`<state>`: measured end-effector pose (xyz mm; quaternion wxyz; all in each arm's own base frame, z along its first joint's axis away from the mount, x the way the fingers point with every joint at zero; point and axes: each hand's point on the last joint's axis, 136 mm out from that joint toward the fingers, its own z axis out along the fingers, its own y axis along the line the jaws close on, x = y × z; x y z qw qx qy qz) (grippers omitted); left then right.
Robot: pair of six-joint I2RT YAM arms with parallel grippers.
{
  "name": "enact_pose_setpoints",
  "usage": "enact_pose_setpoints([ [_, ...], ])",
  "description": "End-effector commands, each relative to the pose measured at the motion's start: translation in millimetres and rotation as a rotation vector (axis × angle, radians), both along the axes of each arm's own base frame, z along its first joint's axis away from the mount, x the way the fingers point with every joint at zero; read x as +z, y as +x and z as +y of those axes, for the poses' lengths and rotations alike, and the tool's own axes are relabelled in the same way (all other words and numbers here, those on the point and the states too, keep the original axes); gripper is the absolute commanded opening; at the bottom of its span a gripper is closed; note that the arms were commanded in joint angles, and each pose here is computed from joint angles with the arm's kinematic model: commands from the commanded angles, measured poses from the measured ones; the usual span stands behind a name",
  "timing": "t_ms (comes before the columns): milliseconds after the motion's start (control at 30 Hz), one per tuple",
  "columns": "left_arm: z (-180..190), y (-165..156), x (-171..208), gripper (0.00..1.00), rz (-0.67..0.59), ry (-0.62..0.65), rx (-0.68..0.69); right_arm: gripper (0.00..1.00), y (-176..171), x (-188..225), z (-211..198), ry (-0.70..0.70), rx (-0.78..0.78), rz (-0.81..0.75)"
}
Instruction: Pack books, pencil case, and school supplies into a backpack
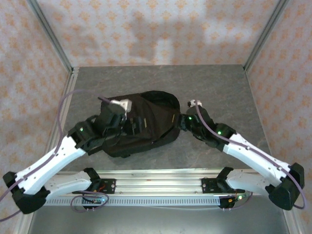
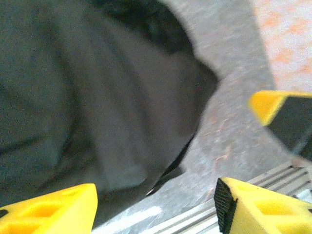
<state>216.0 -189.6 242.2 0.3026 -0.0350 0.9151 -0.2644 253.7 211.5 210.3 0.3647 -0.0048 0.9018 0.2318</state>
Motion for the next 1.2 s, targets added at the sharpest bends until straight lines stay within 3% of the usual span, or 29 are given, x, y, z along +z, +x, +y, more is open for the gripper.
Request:
enact_pose_setpoints([
  [0, 21.5, -16.5, -41.7, 0.64, 0.112, -0.019, 0.12, 0.49, -27.4, -12.4, 34.2, 0.005, 0.227, 0.13],
  [200, 20.8, -55.2, -83.2, 0.56, 0.235, -0.01, -0.014, 0.49, -42.9, -28.6, 55.2, -0.064, 0.373, 0.235],
  [367, 30.6, -67.6, -104.8, 0.48, 0.279, 0.049, -0.031, 0.48, -46.9, -35.9, 68.3, -0.073, 0.412, 0.314],
  [700, 40.5, -69.1, -122.5, 0.48, 0.281, 0.092, -0.01, 0.41, -58.3, -49.3, 84.2, -0.03, 0.444, 0.404],
  [1167, 48.5, -58.7, -130.3, 0.49, 0.256, 0.155, 0.028, 0.39, -83.2, -57.1, 94.6, 0.014, 0.517, 0.479],
])
